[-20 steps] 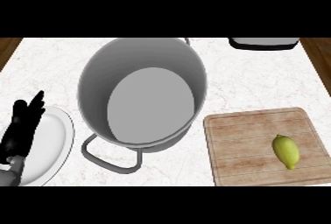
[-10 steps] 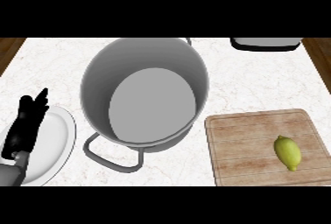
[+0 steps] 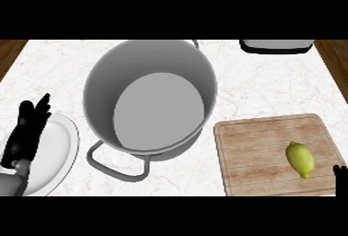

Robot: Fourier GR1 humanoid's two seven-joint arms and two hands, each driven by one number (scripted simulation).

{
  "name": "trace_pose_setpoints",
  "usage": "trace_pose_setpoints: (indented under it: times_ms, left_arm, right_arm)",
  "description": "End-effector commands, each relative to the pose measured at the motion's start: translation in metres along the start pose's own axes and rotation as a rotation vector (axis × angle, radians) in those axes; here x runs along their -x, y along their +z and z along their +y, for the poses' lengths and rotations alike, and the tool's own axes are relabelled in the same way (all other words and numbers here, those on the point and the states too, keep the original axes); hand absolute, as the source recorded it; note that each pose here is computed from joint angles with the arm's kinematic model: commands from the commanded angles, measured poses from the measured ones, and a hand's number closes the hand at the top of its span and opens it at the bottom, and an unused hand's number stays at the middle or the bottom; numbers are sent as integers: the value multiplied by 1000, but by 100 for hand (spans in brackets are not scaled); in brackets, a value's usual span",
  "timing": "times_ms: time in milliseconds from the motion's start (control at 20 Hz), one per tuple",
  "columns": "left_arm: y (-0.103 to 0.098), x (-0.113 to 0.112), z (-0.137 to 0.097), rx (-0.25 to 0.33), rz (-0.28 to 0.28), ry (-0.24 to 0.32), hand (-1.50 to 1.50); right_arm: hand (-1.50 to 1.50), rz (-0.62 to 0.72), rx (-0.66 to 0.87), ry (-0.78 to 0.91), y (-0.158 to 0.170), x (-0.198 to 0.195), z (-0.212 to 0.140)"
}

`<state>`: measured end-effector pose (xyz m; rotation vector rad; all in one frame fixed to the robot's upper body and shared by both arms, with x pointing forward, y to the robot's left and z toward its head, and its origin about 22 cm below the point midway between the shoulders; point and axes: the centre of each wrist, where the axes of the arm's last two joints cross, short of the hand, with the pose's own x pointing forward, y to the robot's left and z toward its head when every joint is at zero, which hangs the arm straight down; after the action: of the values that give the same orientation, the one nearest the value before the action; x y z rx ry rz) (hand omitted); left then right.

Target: Pick the lemon from the cutting board and place it in the pot

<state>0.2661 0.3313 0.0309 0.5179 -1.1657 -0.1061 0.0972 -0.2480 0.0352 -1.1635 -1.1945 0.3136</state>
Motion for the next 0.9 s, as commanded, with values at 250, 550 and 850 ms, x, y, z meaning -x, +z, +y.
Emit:
trace_pose_setpoints:
  times_ms: [250,550,850]
  left_arm:
    - [14,1,0,3,12,-13,0]
    - [-4,15,-11,4,9,0,0]
    - [-5,10,11,-10,15,0,0]
  right_arm:
    - [-150,-6,3,4,-36,-10,21]
    - [-150,33,13,24,-73,8,18]
    - [-150,75,-53,45,-63,-15,27]
